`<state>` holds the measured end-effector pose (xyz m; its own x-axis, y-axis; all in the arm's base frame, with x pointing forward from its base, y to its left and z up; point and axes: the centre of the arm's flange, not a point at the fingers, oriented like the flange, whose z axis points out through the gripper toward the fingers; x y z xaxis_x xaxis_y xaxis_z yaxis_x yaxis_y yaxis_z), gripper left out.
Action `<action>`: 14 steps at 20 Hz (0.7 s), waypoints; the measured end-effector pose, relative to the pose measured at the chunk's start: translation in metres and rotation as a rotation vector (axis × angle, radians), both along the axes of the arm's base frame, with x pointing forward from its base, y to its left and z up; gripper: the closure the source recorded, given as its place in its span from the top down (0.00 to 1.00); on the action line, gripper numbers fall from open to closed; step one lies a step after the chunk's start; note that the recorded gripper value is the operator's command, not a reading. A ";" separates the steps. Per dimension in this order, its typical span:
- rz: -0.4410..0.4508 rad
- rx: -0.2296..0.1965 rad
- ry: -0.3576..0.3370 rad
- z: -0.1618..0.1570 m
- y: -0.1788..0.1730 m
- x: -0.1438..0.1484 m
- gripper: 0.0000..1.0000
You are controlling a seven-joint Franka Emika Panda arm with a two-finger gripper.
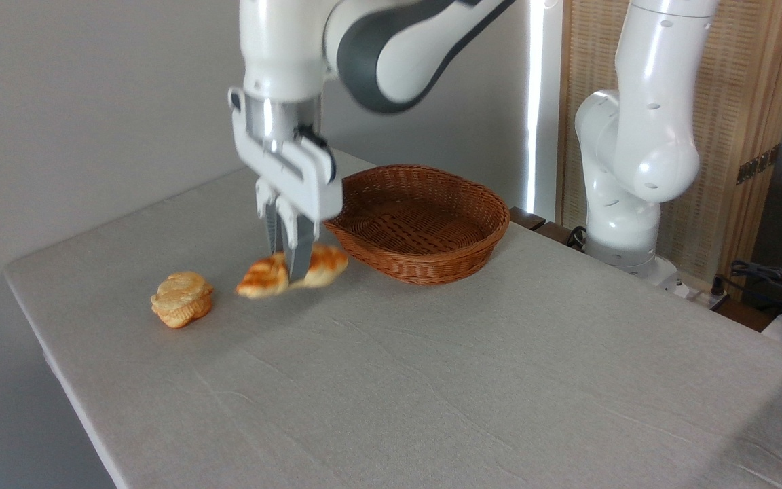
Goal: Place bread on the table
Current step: 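Lower the braided roll onto the table and open the gripper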
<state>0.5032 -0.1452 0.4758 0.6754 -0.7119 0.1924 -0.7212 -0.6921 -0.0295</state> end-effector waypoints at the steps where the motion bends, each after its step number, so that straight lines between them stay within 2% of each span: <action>1: 0.010 0.009 -0.008 -0.013 0.002 0.009 0.86; 3: 0.025 0.024 -0.005 -0.032 0.004 0.022 1.00; 7: 0.026 0.044 -0.001 -0.043 -0.001 0.037 1.00; 14: 0.046 0.034 -0.052 -0.019 0.005 0.054 1.00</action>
